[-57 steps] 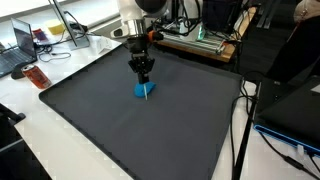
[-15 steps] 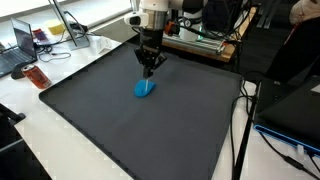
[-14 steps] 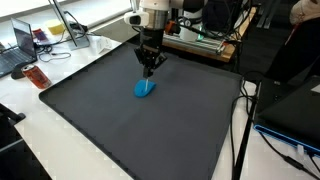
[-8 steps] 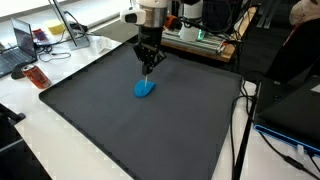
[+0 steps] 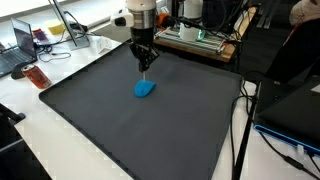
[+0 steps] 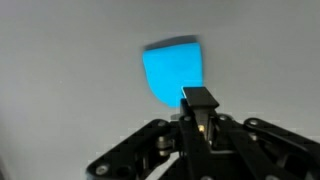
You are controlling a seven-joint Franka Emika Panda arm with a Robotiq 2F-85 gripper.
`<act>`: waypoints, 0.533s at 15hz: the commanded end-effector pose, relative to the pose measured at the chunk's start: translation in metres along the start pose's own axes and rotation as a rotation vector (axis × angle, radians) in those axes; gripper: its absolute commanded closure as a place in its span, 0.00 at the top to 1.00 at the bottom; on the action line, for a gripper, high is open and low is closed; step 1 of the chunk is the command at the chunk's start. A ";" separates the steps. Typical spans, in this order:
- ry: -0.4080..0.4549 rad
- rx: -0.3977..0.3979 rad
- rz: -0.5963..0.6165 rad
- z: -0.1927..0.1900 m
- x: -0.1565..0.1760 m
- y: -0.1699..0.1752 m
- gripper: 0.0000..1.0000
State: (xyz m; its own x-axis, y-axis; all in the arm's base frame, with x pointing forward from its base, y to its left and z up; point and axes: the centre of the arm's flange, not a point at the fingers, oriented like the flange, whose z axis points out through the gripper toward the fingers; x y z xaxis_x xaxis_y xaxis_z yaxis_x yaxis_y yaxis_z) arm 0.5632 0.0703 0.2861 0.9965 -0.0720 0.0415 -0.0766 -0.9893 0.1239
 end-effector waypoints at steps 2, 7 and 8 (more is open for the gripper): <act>-0.023 0.019 0.023 0.012 0.007 0.019 0.03; -0.056 0.022 0.028 0.035 0.007 0.025 0.03; -0.068 0.025 0.022 0.041 0.006 0.024 0.03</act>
State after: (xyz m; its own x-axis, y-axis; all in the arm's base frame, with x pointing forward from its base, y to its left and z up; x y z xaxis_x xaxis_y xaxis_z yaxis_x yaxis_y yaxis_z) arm 0.5644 0.0422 0.2619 0.9936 -0.1130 -0.0023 -0.1120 -0.9864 0.1200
